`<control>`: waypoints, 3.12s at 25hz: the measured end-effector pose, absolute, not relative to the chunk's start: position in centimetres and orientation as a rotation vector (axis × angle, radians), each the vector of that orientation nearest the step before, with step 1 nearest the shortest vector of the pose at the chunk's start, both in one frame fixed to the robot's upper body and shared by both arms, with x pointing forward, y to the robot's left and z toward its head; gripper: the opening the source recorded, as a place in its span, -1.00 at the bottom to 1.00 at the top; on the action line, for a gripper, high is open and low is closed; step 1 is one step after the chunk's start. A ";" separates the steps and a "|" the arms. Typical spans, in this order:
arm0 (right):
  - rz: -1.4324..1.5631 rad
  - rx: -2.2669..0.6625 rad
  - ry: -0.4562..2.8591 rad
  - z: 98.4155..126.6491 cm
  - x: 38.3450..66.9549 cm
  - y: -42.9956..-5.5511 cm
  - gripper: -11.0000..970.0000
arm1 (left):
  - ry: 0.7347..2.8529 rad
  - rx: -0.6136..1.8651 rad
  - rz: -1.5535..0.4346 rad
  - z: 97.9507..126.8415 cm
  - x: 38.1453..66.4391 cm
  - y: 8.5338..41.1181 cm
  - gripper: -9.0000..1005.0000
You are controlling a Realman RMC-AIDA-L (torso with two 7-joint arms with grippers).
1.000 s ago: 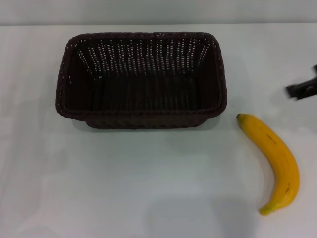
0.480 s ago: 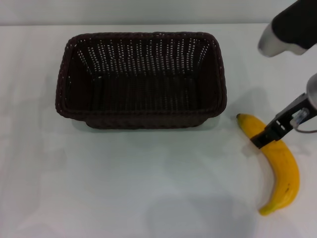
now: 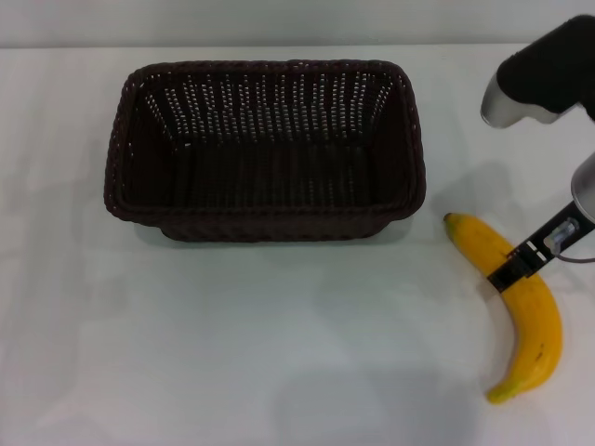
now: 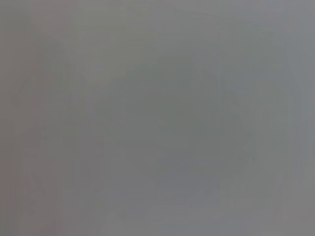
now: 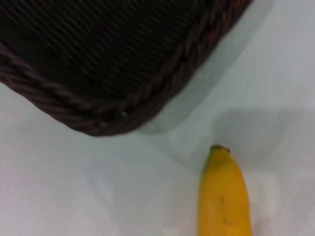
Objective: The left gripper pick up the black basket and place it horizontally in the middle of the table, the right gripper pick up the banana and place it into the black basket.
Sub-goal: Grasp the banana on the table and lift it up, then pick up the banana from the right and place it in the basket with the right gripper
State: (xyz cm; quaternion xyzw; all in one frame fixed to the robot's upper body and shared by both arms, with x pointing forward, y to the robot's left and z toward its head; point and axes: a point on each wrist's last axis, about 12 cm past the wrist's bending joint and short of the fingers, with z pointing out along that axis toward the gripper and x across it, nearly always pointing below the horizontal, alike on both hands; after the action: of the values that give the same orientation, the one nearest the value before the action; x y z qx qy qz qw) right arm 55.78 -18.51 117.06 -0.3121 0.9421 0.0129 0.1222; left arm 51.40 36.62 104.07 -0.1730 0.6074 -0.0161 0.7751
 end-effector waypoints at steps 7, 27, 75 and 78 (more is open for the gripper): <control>0.029 -0.902 2.793 115.8 56.3 -18.7 0.48 | 1.314 -0.373 -0.040 104.1 51.5 36.5 0.69; 0.099 -0.970 2.819 115.2 56.2 -19.3 0.09 | 1.308 -0.383 -0.061 104.1 51.5 36.3 0.68; 0.475 -1.391 1.690 119.3 64.6 -11.2 0.15 | 1.266 -0.429 -0.079 104.8 52.4 36.4 0.69; 0.473 -1.338 1.695 119.1 64.7 -11.6 0.16 | 1.270 -0.447 -0.075 104.7 52.3 36.5 0.69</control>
State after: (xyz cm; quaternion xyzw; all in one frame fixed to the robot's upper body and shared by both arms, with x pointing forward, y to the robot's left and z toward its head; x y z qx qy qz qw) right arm 64.71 -11.62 119.10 -0.5409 0.6851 0.1911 0.4490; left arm 52.32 36.49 104.66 -0.2068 0.5879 -0.0349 0.7813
